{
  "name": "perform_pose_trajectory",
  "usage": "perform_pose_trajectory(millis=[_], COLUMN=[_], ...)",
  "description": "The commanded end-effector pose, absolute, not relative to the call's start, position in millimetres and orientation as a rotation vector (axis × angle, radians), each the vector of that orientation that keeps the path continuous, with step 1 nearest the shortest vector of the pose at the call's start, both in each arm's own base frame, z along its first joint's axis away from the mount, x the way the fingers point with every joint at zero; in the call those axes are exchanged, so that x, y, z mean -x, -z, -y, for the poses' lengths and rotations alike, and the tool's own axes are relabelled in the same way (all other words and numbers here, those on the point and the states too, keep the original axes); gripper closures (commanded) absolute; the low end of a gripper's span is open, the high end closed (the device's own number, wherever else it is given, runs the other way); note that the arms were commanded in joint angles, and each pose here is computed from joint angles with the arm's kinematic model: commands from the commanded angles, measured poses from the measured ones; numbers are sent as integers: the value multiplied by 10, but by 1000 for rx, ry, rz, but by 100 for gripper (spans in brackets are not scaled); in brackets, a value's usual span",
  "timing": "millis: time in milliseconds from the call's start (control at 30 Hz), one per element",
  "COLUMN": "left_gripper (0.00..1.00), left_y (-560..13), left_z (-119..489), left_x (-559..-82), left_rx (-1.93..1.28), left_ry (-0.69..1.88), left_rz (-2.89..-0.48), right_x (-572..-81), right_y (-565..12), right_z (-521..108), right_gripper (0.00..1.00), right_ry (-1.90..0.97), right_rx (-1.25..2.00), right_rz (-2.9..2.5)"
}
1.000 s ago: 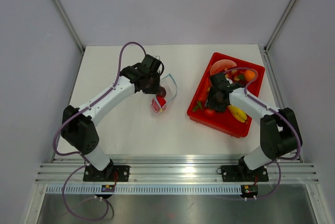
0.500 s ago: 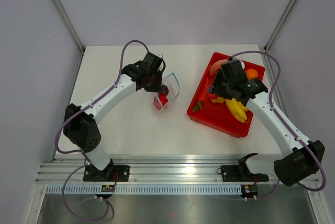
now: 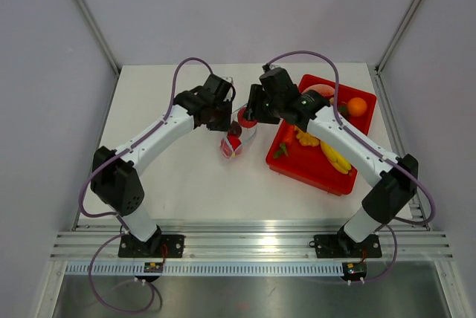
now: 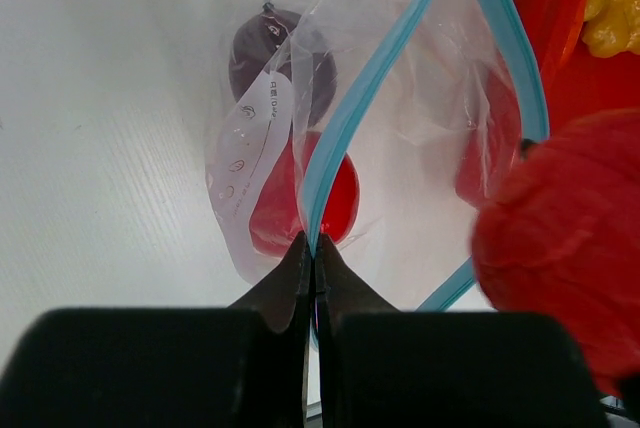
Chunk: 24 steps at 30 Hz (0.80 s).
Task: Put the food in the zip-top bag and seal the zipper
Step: Place the fake fruit in the zipper food storage bag.
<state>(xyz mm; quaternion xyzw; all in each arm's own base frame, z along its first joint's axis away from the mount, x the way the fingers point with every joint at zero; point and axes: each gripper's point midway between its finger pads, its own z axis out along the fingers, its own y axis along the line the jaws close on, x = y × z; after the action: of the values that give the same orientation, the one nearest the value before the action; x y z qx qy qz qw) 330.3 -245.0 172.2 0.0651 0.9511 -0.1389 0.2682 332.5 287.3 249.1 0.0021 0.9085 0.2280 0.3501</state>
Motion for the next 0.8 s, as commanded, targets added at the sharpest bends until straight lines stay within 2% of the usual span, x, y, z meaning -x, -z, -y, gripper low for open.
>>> perform_pose_trajectory(millis=[0,100,133,167,200,233,267,333,467,533,567,667,767], left_gripper=[100,100,100,100,100,100,100,100,100,100,100,100,100], left_y=[-1957,-1996,-2006,-2011,-2025,-2038,-2035,-2038,-2024,-2025,-2030,-2021,-2011], left_z=[2598,2597,2600,2597,2592,2625,2631,2644,2643,2633,2635,2580,2518], left_x=[-3419,-3414,-3418,-3415,-3419,-3394,-3391,-3389,-3388,-3392,-3393,-3413,-3422], left_rx=[-199,-196,-196,-196,-194,-205,-203,-198,-173,-143,-133,-47,59], left_ry=[454,465,468,468,470,501,506,528,556,577,585,577,559], left_rz=[-2479,-2469,-2465,-2464,-2460,-2464,-2465,-2466,-2468,-2470,-2468,-2475,-2477], right_x=[-3386,-3412,-3382,-3376,-3353,-3339,-3342,-3312,-3278,-3236,-3199,-3042,-2842], right_y=[-2576,-2371,-2324,-2291,-2229,-2220,-2233,-2312,-2534,-2476,-2520,-2394,-2267], right_z=[-3162,-3252,-3293,-3305,-3304,-3292,-3270,-3191,-2929,-2804,-2750,-2688,-2717], right_gripper=[77,77,71,64,49,29,21,11,14,21,29,38,41], right_ry=[-693,-702,-726,-726,-717,-705,-696,-674,-593,-546,-546,-574,-625], right_rx=[48,52,66,76,87,95,91,86,41,17,3,-26,-4], right_rz=[-2322,-2363,-2382,-2393,-2420,-2428,-2428,-2408,-2339,-2346,-2332,-2365,-2391])
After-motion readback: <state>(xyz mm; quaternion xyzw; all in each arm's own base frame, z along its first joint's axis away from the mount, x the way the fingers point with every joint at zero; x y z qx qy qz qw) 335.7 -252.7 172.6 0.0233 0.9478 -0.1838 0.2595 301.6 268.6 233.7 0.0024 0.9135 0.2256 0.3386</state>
